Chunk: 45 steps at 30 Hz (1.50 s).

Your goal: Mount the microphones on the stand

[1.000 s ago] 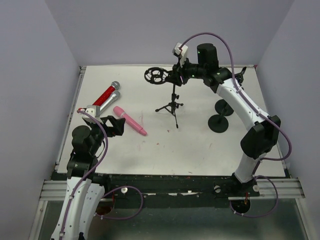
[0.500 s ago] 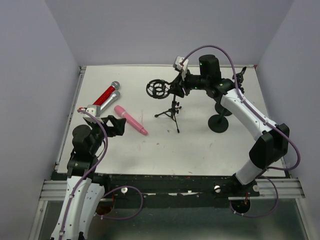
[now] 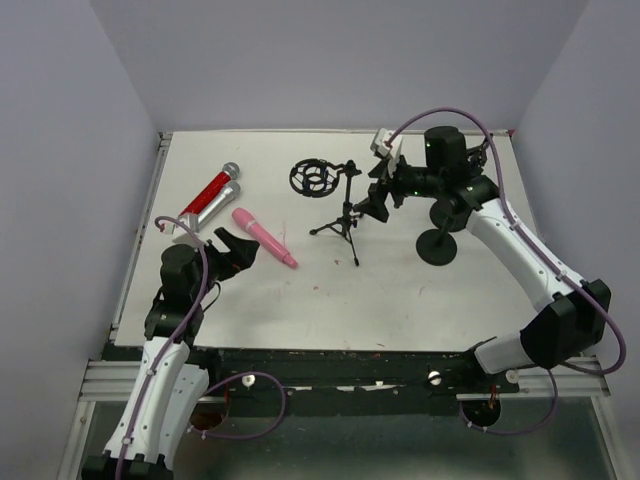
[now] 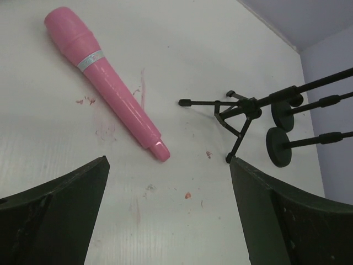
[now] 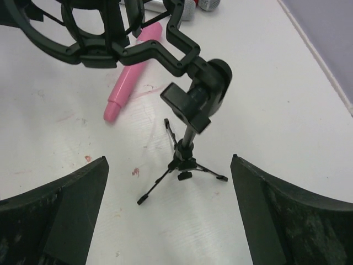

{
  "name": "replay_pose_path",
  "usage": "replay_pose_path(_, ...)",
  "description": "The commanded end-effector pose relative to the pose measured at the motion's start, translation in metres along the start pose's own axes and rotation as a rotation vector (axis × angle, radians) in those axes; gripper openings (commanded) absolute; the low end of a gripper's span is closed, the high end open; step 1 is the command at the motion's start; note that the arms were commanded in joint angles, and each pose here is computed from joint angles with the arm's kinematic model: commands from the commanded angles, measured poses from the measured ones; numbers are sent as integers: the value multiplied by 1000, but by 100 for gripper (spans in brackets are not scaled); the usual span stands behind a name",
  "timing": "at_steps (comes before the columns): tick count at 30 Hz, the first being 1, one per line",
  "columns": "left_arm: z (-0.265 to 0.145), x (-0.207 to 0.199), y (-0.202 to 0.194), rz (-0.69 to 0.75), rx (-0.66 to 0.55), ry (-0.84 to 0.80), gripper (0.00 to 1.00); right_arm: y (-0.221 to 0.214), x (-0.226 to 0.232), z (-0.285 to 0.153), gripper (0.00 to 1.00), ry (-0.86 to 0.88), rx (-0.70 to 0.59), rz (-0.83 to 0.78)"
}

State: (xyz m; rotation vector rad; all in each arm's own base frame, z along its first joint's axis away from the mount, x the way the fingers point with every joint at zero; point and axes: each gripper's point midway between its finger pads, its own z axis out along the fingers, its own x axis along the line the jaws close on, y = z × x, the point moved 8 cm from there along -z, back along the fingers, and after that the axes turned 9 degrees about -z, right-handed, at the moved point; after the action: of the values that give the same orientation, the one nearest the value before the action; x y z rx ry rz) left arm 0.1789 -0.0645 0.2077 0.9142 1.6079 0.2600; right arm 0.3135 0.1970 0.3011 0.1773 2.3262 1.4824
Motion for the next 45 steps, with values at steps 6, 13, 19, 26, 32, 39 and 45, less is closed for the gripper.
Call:
replay_pose_path(6,42,16,12,-213,52,333,99,-3,33,-51,100,107,29,-85)
replay_pose_path(13,95,19,29,-220,188,548,97,13,38,-86,100,93,-81,-19)
replay_pose_path(19,143,24,34,-117,289,780,93,8,41,-96,100,66,-113,17)
replay_pose_path(26,184,26,25,-3,384,874,86,-9,49,-96,100,58,-104,64)
replay_pose_path(32,199,34,12,-5,423,909,80,-12,50,-99,100,38,-99,69)
replay_pose_path(39,207,33,6,16,431,935,77,-10,50,-100,100,46,-111,73)
replay_pose_path(45,209,30,5,54,452,974,73,-6,50,-105,100,35,-120,72)
